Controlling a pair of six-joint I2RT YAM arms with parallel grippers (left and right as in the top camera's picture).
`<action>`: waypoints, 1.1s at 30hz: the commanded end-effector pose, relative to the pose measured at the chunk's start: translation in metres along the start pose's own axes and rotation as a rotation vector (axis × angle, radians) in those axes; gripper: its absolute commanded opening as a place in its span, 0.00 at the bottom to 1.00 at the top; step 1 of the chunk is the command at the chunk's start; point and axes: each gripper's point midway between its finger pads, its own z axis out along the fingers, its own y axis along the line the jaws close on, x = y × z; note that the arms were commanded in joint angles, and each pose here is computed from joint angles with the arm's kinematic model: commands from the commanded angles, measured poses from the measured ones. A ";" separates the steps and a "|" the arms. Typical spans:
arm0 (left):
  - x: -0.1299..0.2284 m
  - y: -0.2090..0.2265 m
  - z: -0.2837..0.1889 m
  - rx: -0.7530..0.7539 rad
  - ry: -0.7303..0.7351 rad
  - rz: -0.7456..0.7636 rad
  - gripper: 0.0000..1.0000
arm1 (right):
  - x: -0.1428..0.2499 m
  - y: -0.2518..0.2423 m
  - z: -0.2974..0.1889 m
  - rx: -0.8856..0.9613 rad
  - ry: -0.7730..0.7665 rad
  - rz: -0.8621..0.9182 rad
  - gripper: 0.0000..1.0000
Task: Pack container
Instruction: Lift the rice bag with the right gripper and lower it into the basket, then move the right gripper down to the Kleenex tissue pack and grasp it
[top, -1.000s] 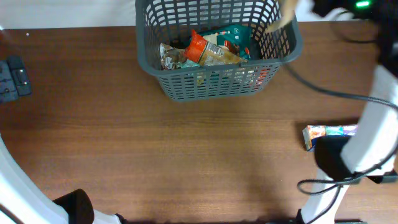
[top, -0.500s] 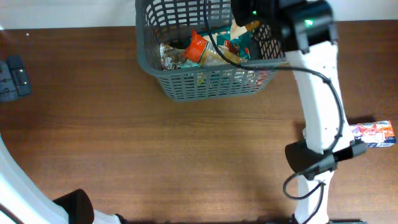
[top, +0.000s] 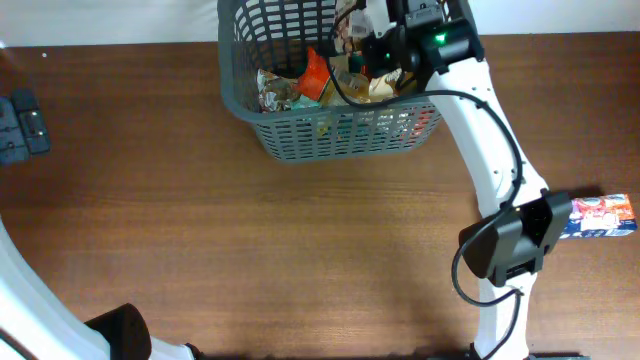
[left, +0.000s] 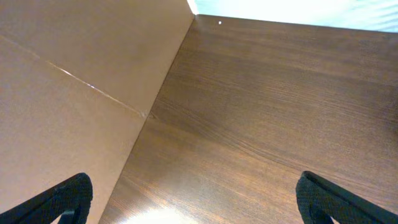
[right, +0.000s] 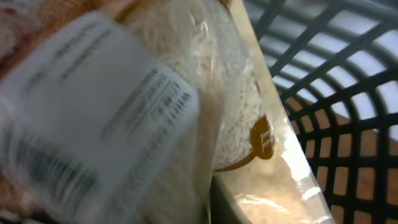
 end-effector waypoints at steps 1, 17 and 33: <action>0.000 0.002 -0.005 -0.002 -0.012 -0.019 0.99 | -0.006 -0.005 -0.011 0.022 -0.026 0.003 0.60; 0.000 0.002 -0.005 -0.002 -0.012 -0.019 0.99 | -0.023 -0.079 -0.221 0.400 -0.166 0.205 0.72; 0.000 0.002 -0.005 -0.002 -0.012 -0.019 0.99 | 0.159 -0.180 -0.277 0.595 0.144 1.095 0.99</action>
